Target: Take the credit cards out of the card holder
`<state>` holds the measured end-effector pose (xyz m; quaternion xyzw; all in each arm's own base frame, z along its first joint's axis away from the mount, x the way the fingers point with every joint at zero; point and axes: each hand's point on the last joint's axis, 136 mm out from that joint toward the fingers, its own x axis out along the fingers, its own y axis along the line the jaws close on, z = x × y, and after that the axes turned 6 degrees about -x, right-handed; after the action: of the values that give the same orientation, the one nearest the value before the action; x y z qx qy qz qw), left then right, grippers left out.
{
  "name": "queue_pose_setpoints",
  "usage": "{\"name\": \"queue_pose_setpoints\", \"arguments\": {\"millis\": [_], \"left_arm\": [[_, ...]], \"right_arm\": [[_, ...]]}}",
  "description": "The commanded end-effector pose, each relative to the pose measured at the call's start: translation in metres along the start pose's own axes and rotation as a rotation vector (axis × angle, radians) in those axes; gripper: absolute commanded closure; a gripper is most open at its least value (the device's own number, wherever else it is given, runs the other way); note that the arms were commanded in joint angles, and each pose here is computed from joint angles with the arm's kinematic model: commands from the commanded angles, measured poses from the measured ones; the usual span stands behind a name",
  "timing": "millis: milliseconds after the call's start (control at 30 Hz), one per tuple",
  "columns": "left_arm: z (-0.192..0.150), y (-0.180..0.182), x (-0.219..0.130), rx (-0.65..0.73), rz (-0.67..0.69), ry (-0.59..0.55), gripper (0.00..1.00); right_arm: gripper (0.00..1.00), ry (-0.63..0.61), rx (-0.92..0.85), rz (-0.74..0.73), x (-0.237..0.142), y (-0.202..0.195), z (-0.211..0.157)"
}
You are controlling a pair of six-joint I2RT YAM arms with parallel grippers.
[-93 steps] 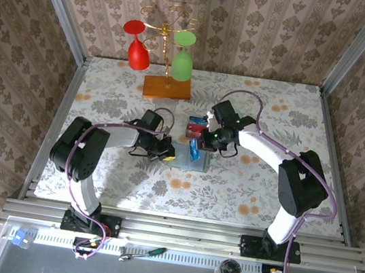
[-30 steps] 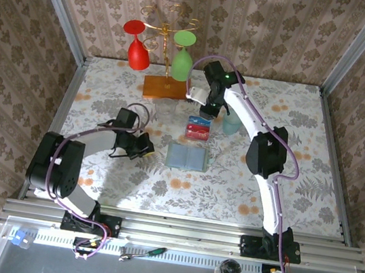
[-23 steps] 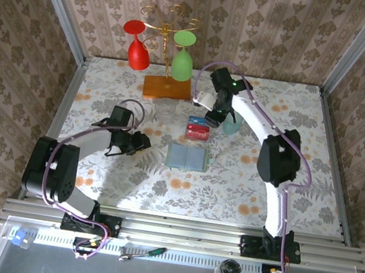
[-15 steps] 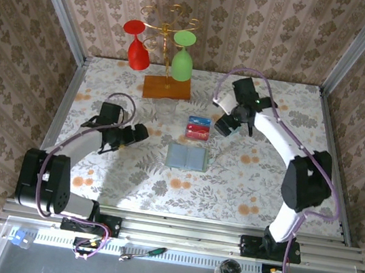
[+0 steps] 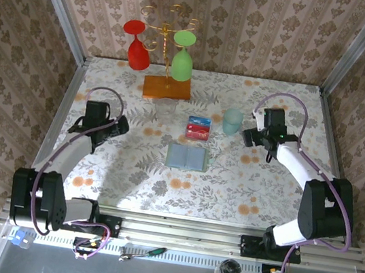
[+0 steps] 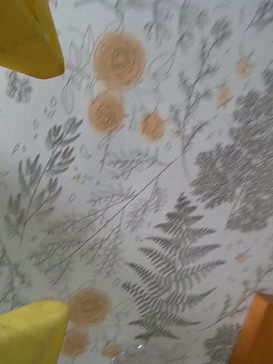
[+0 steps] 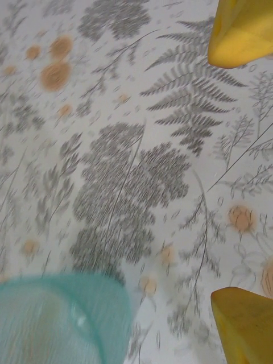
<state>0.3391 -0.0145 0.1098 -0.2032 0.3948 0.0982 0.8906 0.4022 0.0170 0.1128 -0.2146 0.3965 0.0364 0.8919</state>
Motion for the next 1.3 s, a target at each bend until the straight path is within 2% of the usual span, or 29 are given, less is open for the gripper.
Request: {"name": "queue_pose_setpoints", "arguments": {"millis": [0,100,300,433,500,533,600,767,900,967,1100,1267], "left_arm": [[0.03,0.018,-0.003,0.082,0.101,-0.168,0.0],[0.045,0.023,0.0,0.14,0.133,-0.27,0.0],[0.068,0.015,0.013,0.248,0.124,-0.408,0.0],[0.064,0.017,0.034,0.326,0.139,-0.42,0.0],[0.062,0.016,0.039,0.353,0.119,-0.459,0.0],[0.059,0.014,0.039,0.351,0.102,-0.442,0.0],[0.06,0.009,0.036,0.373,0.048,-0.511,0.0],[0.043,0.016,0.039,0.351,-0.045,-0.597,0.0],[0.043,0.013,0.041,0.367,-0.06,-0.581,0.0],[0.044,0.011,0.047,0.368,-0.051,-0.533,0.0],[0.043,0.009,0.047,0.39,-0.036,-0.54,0.0],[0.041,0.004,0.047,0.412,-0.04,-0.544,0.0]], "right_arm": [[0.0,-0.066,0.175,-0.148,0.006,-0.031,-0.004],[0.0,-0.08,0.271,-0.212,0.015,-0.038,-0.023],[0.0,-0.195,0.336,-0.269,0.014,-0.046,-0.027],[0.0,-0.214,0.352,-0.242,0.012,-0.044,-0.025],[0.0,-0.268,0.385,-0.191,0.01,-0.036,-0.019],[0.0,-0.304,0.393,-0.163,0.008,-0.032,-0.014],[0.0,-0.349,0.377,-0.124,0.008,-0.025,-0.008],[0.0,-0.4,0.381,-0.126,0.009,-0.022,-0.012],[0.0,-0.405,0.383,-0.108,0.01,-0.02,-0.014],[0.0,-0.407,0.382,-0.101,0.011,-0.02,-0.014],[0.0,-0.475,0.376,-0.075,0.011,-0.014,-0.017],[0.0,-0.451,0.381,-0.072,0.012,-0.014,-0.02]]}}
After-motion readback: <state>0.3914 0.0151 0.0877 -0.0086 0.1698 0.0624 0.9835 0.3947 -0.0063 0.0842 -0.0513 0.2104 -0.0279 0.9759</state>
